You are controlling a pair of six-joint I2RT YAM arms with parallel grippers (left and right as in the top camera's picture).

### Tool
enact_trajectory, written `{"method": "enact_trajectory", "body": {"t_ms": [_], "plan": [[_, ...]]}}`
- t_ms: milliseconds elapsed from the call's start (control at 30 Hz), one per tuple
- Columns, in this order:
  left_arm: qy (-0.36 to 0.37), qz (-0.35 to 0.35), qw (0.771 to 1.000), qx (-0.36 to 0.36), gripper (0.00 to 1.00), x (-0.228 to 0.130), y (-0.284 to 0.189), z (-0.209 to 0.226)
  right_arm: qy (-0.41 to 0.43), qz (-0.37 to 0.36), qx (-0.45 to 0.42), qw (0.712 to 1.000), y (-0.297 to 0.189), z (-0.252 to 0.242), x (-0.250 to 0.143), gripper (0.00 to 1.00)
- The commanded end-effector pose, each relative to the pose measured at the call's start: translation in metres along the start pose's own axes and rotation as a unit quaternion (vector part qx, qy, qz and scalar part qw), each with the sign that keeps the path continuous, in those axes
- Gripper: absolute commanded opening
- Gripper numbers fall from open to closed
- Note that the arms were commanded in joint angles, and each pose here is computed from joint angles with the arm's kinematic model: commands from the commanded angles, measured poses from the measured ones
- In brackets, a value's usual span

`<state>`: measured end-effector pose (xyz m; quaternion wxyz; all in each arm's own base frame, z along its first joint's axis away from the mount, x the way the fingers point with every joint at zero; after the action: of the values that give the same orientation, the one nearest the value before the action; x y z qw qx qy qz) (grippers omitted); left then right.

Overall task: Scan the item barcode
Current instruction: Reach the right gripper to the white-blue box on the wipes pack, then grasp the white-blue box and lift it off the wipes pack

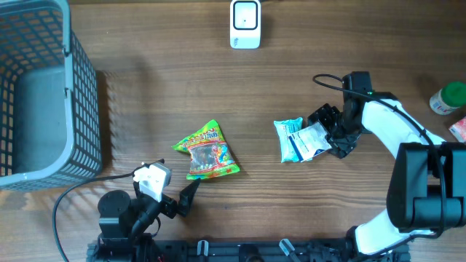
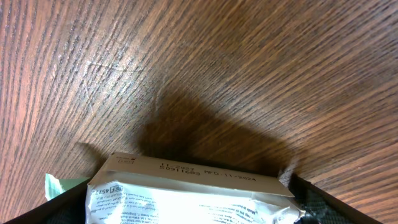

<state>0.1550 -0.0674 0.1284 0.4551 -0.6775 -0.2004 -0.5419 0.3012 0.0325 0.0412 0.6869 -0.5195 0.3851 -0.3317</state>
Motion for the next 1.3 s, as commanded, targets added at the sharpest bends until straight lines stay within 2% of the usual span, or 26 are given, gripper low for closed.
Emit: {"method": "enact_trajectory", "body": {"t_ms": [0, 100, 167, 267, 367, 500, 600, 667, 733, 767, 833, 867, 933, 1033, 1167, 1200, 1267], "plan": [[0.001, -0.003, 1.000, -0.002, 1.00, 0.000, 0.000, -0.001, -0.011, 0.009, -0.004, 1.000, 0.013, -0.001, 0.002, 0.92], [0.001, -0.003, 1.000, -0.001, 1.00, 0.000, 0.000, -0.001, -0.024, 0.036, 0.013, 0.999, 0.013, 0.004, -0.005, 0.83], [0.001, -0.003, 1.000, -0.001, 1.00, 0.000, 0.000, -0.001, -0.025, 0.036, 0.015, 0.999, 0.013, 0.004, -0.005, 0.82], [0.001, -0.003, 1.000, -0.002, 1.00, 0.000, 0.000, -0.001, -0.078, 0.058, 0.045, 0.994, 0.012, 0.013, -0.011, 0.76], [0.001, -0.003, 1.000, -0.001, 1.00, 0.000, 0.000, -0.001, -0.125, 0.072, 0.078, 0.986, 0.006, 0.025, -0.014, 0.75], [0.001, -0.003, 1.000, -0.002, 1.00, 0.000, 0.000, -0.001, -0.215, 0.119, 0.166, 0.955, -0.021, 0.054, -0.031, 0.74], [0.001, -0.003, 1.000, -0.002, 1.00, 0.000, 0.000, -0.001, -0.279, 0.125, 0.221, 0.926, -0.047, 0.069, -0.041, 0.74], [0.001, -0.003, 1.000, -0.001, 1.00, 0.000, 0.000, -0.001, -0.344, 0.117, 0.275, 0.890, -0.070, 0.083, -0.048, 0.75], [0.001, -0.003, 1.000, -0.002, 1.00, 0.000, 0.000, -0.001, -0.403, 0.121, 0.359, 0.833, -0.093, 0.101, -0.060, 0.79], [0.001, -0.003, 1.000, -0.001, 1.00, 0.000, 0.000, -0.001, -0.432, 0.133, 0.421, 0.786, -0.110, 0.114, -0.068, 0.79], [0.001, -0.003, 1.000, -0.001, 1.00, 0.000, 0.000, -0.001, -0.472, 0.153, 0.496, 0.712, -0.135, 0.125, -0.080, 0.79], [0.001, -0.003, 1.000, -0.002, 1.00, 0.000, 0.000, -0.001, -0.498, 0.164, 0.533, 0.664, -0.150, 0.128, -0.087, 0.79], [0.001, -0.003, 1.000, -0.002, 1.00, 0.000, 0.000, -0.001, -0.521, 0.173, 0.563, 0.618, -0.166, 0.131, -0.093, 0.79], [0.001, -0.003, 1.000, -0.001, 1.00, 0.000, 0.000, -0.001, -0.529, 0.178, 0.572, 0.601, -0.172, 0.131, -0.095, 0.79], [0.001, -0.003, 1.000, -0.001, 1.00, 0.000, 0.000, -0.001, -0.513, 0.192, 0.567, 0.615, -0.172, 0.131, -0.095, 0.77], [0.001, -0.003, 1.000, -0.002, 1.00, 0.000, 0.000, -0.001, -0.506, 0.196, 0.564, 0.622, -0.171, 0.132, -0.094, 0.78], [0.001, -0.003, 1.000, -0.002, 1.00, 0.000, 0.000, -0.001, -0.477, 0.192, 0.547, 0.661, -0.166, 0.137, -0.090, 0.73]]}}
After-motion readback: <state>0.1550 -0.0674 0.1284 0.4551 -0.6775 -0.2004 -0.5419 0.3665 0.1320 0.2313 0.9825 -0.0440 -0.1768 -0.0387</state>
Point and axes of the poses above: each gripper's point midway between its finger pads, its own y axis out along the fingers, its own z axis along the line the jaws close on, x = y × z, the point moved 4 cm from there along -y, back along the fingers, and after that the axes turned 11 degrees about y, right-handed, at the moved point
